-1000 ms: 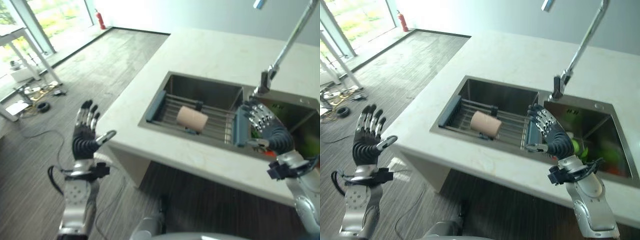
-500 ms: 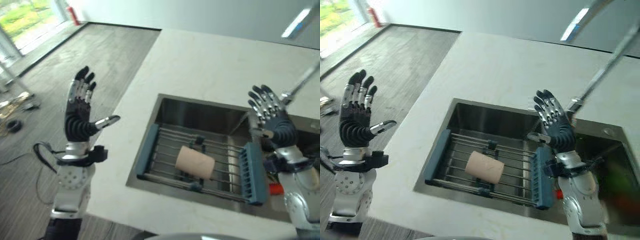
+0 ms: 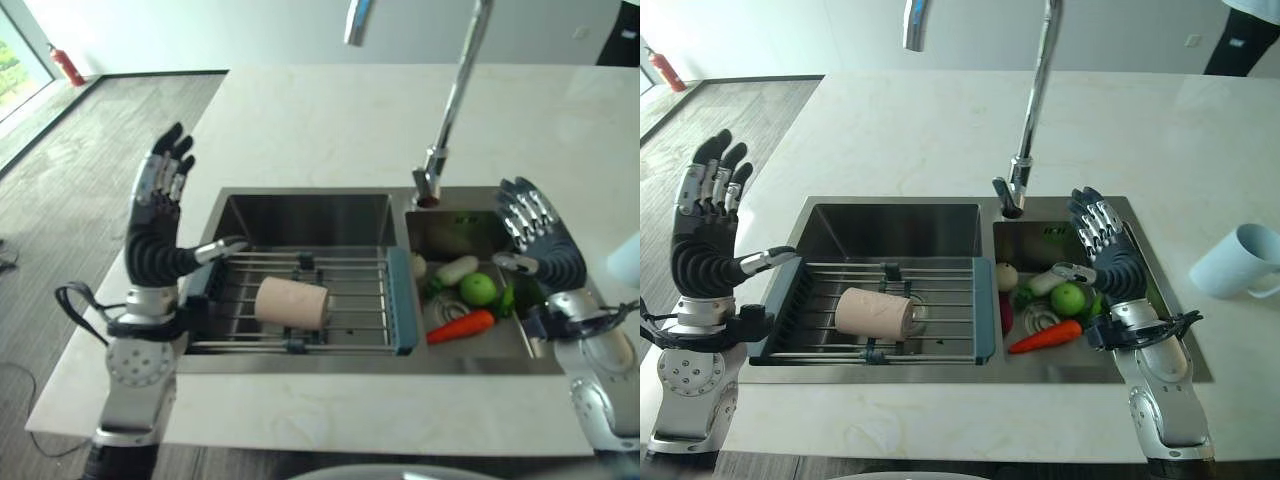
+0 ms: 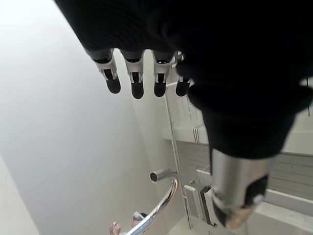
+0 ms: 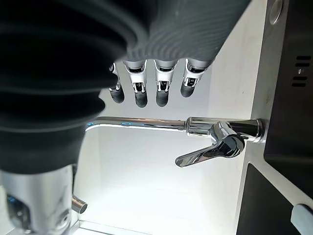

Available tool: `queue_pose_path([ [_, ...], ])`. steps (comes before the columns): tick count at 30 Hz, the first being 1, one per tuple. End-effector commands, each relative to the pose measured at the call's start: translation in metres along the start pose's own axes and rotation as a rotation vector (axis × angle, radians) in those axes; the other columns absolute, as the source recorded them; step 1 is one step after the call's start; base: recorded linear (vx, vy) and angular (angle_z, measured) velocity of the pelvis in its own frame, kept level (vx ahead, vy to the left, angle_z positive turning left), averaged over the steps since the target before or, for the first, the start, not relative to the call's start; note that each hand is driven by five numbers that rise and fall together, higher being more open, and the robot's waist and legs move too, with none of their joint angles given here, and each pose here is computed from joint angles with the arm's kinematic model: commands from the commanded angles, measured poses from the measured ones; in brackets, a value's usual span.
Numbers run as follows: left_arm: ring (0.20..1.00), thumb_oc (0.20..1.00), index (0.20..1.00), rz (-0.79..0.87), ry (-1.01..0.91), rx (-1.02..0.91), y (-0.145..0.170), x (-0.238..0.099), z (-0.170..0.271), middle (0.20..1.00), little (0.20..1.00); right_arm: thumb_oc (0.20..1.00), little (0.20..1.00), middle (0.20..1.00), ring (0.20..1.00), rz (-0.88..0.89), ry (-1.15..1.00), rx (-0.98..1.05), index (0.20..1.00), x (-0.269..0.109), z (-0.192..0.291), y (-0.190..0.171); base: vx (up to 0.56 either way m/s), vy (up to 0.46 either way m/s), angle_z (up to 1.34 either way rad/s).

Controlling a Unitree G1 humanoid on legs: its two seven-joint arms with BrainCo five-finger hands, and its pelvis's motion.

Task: Place the dishes in the dishwasher.

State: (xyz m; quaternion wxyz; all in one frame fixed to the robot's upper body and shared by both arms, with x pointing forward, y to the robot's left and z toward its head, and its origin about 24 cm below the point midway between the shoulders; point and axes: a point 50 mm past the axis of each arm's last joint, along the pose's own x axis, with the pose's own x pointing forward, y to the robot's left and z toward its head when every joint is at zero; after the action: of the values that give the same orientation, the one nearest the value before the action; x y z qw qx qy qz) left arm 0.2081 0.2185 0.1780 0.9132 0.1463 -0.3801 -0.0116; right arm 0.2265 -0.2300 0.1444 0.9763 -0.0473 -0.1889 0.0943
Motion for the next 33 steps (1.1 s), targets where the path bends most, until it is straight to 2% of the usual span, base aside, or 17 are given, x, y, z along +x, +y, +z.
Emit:
queue_pose_path([
  [1, 1.0, 1.0, 1.0, -0.096, -0.069, 0.132, 0.007, 0.008, 0.012, 1.0, 1.0, 1.0, 1.0, 1.0, 1.0, 0.05, -0.151, 0.004, 1.0, 0.006, 0.03, 0.007, 0.05, -0.063, -0.06],
  [3, 1.0, 1.0, 1.0, -0.227, 0.067, 0.135, 0.005, 0.002, -0.001, 1.0, 1.0, 1.0, 1.0, 1.0, 1.0, 0.047, -0.142, -0.016, 1.0, 0.002, 0.03, 0.002, 0.05, -0.054, 0.01],
  [6, 1.0, 1.0, 1.0, -0.328, 0.124, 0.281, 0.003, -0.002, -0.01, 1.0, 1.0, 1.0, 1.0, 1.0, 1.0, 0.054, -0.136, -0.039, 1.0, 0.003, 0.033, -0.002, 0.0, 0.0, 0.01],
  [10, 1.0, 1.0, 1.0, -0.436, 0.263, 0.412, 0.017, -0.003, -0.024, 1.0, 1.0, 1.0, 1.0, 1.0, 1.0, 0.073, -0.125, -0.067, 1.0, 0.006, 0.035, -0.005, 0.0, 0.006, 0.03],
  [13, 1.0, 1.0, 1.0, -0.486, 0.382, 0.4, 0.023, -0.007, -0.036, 1.0, 1.0, 1.0, 1.0, 1.0, 1.0, 0.086, -0.119, -0.074, 1.0, 0.009, 0.036, -0.007, 0.0, 0.011, 0.0],
  [15, 1.0, 1.0, 1.0, -0.556, 0.47, 0.509, 0.026, -0.007, -0.051, 1.0, 1.0, 1.0, 1.0, 1.0, 1.0, 0.101, -0.113, -0.083, 1.0, 0.014, 0.037, -0.006, -0.01, 0.04, -0.01],
  [23, 1.0, 1.0, 1.0, -0.621, 0.662, 0.643, 0.027, -0.009, -0.082, 1.0, 1.0, 1.0, 1.0, 1.0, 1.0, 0.122, -0.116, -0.087, 1.0, 0.02, 0.04, -0.007, 0.0, 0.009, -0.04],
  [33, 1.0, 1.0, 1.0, -0.685, 0.73, 0.608, 0.005, -0.021, -0.099, 1.0, 1.0, 1.0, 1.0, 1.0, 1.0, 0.134, -0.111, -0.093, 1.0, 0.022, 0.037, -0.002, 0.0, 0.002, -0.02],
])
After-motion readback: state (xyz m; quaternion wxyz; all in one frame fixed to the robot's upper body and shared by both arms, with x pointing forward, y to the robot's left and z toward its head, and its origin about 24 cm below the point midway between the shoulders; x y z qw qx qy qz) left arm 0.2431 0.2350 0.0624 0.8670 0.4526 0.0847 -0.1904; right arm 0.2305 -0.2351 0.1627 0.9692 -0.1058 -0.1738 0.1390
